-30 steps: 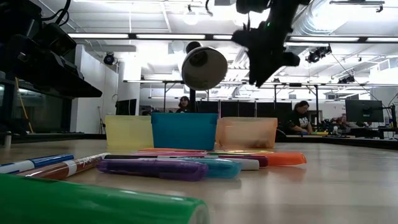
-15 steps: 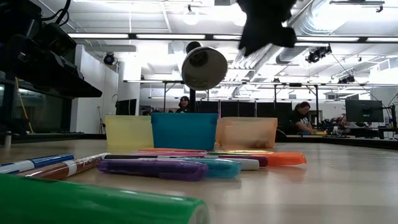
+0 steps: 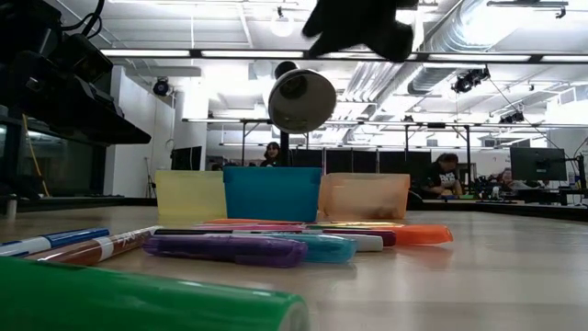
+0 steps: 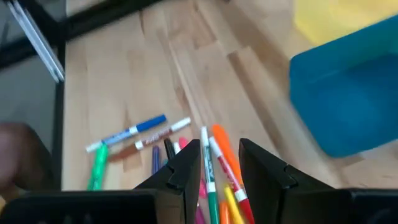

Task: Pick & Place Markers
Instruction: Put the green highlighter into the orange bin

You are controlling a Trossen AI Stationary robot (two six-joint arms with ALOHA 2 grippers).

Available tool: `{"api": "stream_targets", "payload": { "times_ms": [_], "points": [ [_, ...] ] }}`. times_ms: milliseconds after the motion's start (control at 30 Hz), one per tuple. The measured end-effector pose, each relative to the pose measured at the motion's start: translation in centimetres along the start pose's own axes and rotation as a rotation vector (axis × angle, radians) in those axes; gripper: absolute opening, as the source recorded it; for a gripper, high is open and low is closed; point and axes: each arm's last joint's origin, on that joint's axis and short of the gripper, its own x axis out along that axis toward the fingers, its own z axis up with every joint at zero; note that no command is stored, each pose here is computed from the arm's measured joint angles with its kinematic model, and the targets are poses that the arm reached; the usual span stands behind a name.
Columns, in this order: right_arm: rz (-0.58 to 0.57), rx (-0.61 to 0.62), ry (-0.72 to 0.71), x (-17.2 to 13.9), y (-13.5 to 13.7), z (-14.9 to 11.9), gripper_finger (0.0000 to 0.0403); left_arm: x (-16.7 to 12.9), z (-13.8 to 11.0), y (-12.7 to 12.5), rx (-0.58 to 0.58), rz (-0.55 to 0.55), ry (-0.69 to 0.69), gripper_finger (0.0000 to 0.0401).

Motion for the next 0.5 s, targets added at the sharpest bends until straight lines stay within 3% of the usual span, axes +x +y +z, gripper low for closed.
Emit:
{"api": "stream_targets", "payload": {
  "times_ms": [233,500],
  "points": [
    [0.011,-0.019,0.063,3.2,1.6,-3.0,0.0099,0.0,0.0,0.0,0.0,0.0,0.0,0.0224],
    [0.043,0.014,0.069,3.9,2.6,-4.1,0.0099,0.0,0.0,0.0,0.0,0.0,0.001,0.0224]
  ]
}}
